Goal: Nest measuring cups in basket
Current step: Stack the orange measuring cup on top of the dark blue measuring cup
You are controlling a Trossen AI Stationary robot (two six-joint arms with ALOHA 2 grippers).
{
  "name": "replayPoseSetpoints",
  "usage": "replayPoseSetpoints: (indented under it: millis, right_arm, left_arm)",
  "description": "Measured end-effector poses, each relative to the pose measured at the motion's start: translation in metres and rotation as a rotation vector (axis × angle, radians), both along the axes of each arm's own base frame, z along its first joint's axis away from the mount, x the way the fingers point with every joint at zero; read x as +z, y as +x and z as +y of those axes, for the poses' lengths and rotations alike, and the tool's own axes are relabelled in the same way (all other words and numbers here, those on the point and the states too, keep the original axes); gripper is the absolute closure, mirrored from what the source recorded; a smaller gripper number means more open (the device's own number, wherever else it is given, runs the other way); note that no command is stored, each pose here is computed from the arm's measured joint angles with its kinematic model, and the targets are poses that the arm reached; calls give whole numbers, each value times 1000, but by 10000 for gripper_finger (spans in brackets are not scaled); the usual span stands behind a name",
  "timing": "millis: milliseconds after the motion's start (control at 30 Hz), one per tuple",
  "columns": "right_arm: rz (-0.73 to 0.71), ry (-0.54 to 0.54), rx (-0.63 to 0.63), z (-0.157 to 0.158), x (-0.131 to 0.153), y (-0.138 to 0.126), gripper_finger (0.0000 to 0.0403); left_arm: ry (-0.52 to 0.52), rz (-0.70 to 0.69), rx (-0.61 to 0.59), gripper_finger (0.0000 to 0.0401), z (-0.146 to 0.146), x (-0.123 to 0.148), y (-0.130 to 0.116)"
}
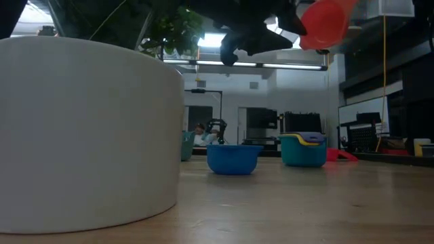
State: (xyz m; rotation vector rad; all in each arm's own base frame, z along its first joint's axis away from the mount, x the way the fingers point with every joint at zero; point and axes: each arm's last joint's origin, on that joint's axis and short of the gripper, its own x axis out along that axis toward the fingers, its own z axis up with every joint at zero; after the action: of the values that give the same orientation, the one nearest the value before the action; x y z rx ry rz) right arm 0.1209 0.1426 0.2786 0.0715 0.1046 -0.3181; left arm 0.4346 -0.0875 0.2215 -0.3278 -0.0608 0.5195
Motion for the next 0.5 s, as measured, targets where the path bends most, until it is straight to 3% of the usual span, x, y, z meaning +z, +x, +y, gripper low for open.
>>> replayPoseSetpoints:
  millis: [500]
  right_arm:
    - [3, 55, 45, 2, 0, 1, 390]
  left_arm:
    - [-8, -14, -39, 266, 13, 1, 4]
